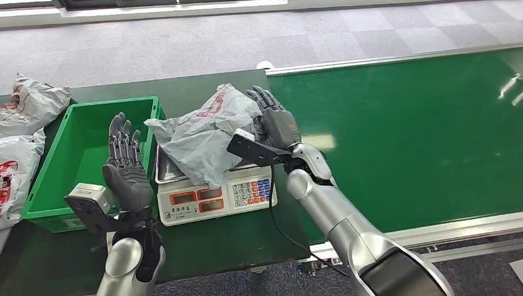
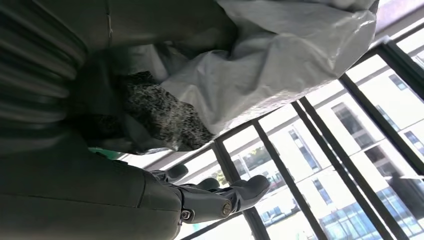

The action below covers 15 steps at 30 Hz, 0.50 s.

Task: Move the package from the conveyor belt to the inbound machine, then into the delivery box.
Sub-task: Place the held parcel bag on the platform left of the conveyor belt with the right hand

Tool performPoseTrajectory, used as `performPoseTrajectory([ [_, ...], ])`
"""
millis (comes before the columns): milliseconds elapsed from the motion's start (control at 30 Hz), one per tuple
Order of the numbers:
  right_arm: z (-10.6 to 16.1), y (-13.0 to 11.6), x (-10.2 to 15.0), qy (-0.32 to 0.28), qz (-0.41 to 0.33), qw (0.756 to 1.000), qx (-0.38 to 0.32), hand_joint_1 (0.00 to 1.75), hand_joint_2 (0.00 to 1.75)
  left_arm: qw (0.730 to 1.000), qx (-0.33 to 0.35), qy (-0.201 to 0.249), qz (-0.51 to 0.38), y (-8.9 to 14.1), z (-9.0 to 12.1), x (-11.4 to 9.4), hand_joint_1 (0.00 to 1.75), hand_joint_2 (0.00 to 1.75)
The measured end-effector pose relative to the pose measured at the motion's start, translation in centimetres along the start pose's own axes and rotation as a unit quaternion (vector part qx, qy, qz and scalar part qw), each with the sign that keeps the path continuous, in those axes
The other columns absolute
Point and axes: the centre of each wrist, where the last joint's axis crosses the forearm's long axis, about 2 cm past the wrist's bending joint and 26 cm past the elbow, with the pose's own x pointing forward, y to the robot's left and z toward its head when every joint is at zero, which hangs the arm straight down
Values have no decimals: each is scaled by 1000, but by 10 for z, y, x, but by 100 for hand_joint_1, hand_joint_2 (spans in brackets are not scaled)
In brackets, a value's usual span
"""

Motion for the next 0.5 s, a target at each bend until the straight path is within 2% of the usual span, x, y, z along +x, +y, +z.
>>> performPoseTrajectory([
  [200,4,-1,7,-18,-9,999,-27,0,0,1000,12,-3,-16,-3,0,0,0,0],
  [367,10,-4,20,-45,-24,997,-65,0,0,996,66,-7,-59,-7,1,-1,0,0],
  [500,14,-8,30,-63,-33,994,-86,0,0,995,81,-3,-63,-11,2,-2,0,0],
])
